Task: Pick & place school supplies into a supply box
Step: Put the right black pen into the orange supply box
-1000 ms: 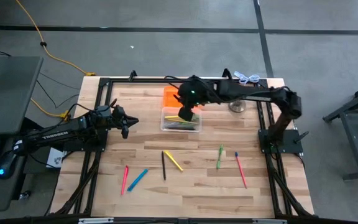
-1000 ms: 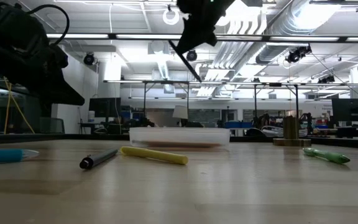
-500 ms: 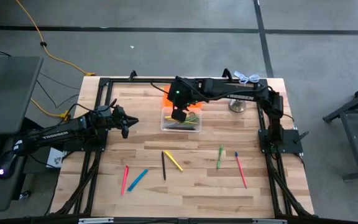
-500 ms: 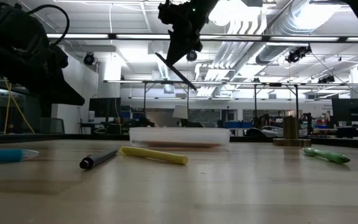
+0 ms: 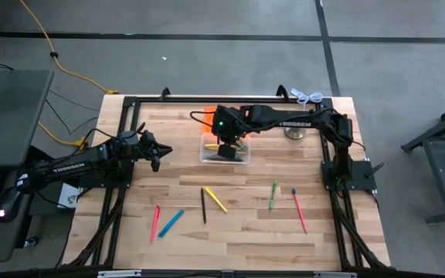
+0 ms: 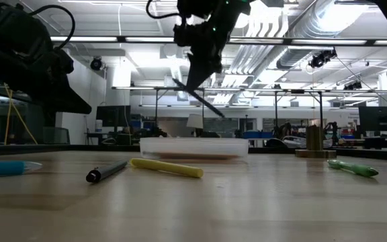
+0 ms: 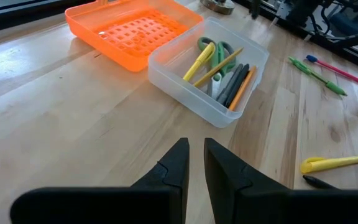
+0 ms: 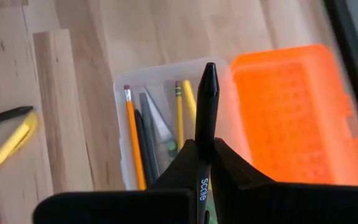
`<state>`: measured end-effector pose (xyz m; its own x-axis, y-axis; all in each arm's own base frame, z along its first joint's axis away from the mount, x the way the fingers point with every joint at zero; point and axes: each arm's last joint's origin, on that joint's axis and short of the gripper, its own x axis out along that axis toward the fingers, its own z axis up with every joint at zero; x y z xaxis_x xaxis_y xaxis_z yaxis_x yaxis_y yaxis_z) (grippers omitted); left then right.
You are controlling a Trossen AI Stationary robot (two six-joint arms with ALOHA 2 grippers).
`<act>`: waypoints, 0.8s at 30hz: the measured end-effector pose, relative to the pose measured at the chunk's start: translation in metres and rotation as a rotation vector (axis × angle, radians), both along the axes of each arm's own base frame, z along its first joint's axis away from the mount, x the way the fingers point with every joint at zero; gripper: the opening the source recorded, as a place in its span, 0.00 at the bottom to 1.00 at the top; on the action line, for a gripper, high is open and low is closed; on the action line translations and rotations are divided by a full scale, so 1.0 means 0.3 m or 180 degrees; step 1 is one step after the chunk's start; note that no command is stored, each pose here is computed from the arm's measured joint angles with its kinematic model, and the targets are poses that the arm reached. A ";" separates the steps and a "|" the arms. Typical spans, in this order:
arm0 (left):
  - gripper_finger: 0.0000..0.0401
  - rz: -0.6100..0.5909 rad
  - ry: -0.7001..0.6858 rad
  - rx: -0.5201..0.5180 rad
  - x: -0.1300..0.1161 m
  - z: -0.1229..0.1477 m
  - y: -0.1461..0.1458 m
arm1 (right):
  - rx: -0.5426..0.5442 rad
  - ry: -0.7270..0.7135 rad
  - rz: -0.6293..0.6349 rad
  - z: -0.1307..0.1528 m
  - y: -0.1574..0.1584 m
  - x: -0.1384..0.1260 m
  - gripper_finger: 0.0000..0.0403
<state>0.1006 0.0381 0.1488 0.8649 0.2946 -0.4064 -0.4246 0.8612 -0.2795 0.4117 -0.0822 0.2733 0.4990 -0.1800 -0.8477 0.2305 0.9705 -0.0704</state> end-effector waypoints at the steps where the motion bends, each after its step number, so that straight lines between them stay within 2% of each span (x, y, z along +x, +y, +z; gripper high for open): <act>1: 0.20 0.0000 0.0000 0.0000 0.000 0.000 0.000 | 0.0022 0.0010 0.0019 -0.014 0.001 -0.001 0.00; 18: 0.20 0.0002 0.0000 0.0001 0.000 0.000 0.000 | 0.0308 0.0004 0.0095 -0.218 0.019 -0.024 0.01; 24: 0.20 0.0001 0.0000 0.0001 0.000 0.000 0.000 | 0.0418 -0.0064 0.0101 -0.253 0.024 -0.030 0.01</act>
<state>0.1006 0.0381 0.1488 0.8649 0.2948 -0.4062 -0.4248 0.8611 -0.2794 0.4028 -0.0751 0.1975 0.5197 -0.0520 -0.8528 0.1997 0.9779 0.0621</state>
